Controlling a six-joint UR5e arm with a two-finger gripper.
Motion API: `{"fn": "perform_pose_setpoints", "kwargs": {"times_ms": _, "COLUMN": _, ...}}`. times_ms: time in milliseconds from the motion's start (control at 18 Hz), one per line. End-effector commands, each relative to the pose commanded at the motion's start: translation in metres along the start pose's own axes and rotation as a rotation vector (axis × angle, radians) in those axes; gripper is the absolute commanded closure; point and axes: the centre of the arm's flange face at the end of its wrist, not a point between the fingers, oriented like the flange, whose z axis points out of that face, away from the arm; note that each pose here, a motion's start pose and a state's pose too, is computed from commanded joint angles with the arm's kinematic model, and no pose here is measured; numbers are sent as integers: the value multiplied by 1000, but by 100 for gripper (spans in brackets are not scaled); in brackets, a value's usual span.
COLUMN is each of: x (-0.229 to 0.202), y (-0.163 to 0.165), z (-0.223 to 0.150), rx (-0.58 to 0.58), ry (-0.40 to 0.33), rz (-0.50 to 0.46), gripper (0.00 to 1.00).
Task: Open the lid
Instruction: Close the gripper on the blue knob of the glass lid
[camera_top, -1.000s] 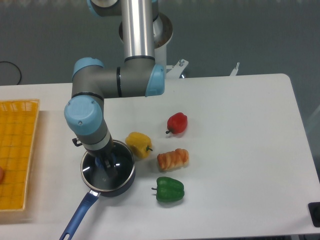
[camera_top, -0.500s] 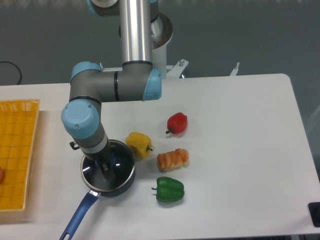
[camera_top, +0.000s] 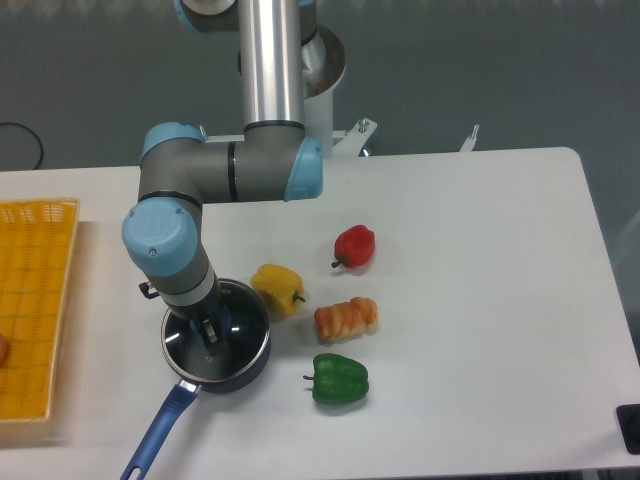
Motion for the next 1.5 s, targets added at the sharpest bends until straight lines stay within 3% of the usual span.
{"fn": "perform_pose_setpoints", "kwargs": {"times_ms": 389, "x": 0, "y": 0, "z": -1, "rx": -1, "ry": -2, "rz": -2, "gripper": 40}}
{"fn": "perform_pose_setpoints", "kwargs": {"times_ms": 1000, "x": 1, "y": 3, "z": -19, "rx": 8, "ry": -22, "rz": 1, "gripper": 40}}
{"fn": "perform_pose_setpoints", "kwargs": {"times_ms": 1500, "x": 9, "y": 23, "z": -34, "rx": -22, "ry": 48, "rz": -10, "gripper": 40}}
